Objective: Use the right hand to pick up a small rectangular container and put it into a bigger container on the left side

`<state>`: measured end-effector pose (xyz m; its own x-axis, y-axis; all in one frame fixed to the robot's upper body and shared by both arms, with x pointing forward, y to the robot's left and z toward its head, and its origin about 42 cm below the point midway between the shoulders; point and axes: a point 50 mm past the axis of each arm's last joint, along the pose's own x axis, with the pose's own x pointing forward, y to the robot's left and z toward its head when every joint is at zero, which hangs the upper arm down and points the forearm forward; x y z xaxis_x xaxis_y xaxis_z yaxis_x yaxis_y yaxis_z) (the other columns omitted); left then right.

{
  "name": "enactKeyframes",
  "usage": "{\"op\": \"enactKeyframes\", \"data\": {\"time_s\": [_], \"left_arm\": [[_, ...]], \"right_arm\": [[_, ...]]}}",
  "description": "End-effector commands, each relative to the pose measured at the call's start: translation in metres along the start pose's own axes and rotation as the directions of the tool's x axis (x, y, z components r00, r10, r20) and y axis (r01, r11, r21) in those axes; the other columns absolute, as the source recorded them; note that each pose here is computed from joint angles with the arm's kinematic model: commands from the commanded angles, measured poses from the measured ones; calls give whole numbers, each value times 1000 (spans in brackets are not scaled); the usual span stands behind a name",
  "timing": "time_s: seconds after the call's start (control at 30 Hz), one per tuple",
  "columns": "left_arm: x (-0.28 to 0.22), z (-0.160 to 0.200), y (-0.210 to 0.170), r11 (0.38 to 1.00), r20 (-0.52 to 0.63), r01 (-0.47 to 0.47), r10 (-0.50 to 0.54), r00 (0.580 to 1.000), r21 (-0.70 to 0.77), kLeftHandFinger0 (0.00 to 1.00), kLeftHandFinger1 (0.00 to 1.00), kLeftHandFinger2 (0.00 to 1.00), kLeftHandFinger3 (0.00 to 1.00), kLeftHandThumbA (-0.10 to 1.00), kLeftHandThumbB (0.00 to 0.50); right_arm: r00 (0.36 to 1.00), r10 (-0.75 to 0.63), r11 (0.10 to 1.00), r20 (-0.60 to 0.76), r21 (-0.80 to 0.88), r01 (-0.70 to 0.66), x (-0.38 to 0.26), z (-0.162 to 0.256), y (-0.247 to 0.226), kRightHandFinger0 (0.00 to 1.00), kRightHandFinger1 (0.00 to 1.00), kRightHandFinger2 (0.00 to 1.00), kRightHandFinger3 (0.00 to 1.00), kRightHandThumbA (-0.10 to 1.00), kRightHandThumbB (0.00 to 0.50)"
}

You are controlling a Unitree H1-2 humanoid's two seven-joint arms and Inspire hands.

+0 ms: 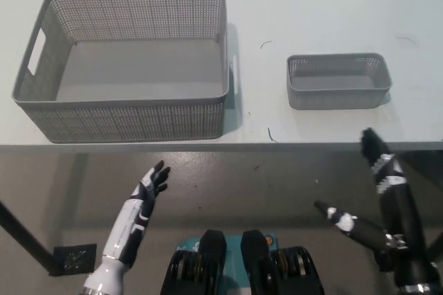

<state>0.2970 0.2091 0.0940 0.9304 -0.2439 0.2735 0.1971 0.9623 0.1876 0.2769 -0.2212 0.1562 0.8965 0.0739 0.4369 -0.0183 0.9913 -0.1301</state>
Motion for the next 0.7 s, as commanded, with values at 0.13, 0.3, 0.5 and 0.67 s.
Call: {"op": "enactKeyframes", "data": {"time_s": [0.13, 0.3, 0.5, 0.67], "left_arm": [[15, 20, -6, 998, 130, 67, -64, 989, -22, 1000, 1000, 1000, 1000, 1000, 321], [9, 17, -9, 997, 116, 73, -69, 991, -29, 1000, 1000, 1000, 1000, 1000, 340], [2, 14, -6, 996, 96, 80, -77, 992, -27, 1000, 1000, 1000, 1000, 1000, 344], [-2, 11, -1, 998, 87, 60, -58, 995, -19, 1000, 1000, 1000, 1000, 1000, 363]], "right_arm": [[948, -145, 980, 282, -94, 178, 30, 49, -43, 1000, 1000, 1000, 1000, 1000, 110], [947, -89, 967, 310, -202, 157, 64, 83, -80, 1000, 1000, 1000, 1000, 1000, 200], [969, 68, 843, 237, -534, 72, 139, 155, -140, 1000, 1000, 1000, 1000, 1000, 356], [970, 212, 663, 121, -747, -52, 214, 226, -145, 1000, 1000, 1000, 1000, 1000, 352]]}}
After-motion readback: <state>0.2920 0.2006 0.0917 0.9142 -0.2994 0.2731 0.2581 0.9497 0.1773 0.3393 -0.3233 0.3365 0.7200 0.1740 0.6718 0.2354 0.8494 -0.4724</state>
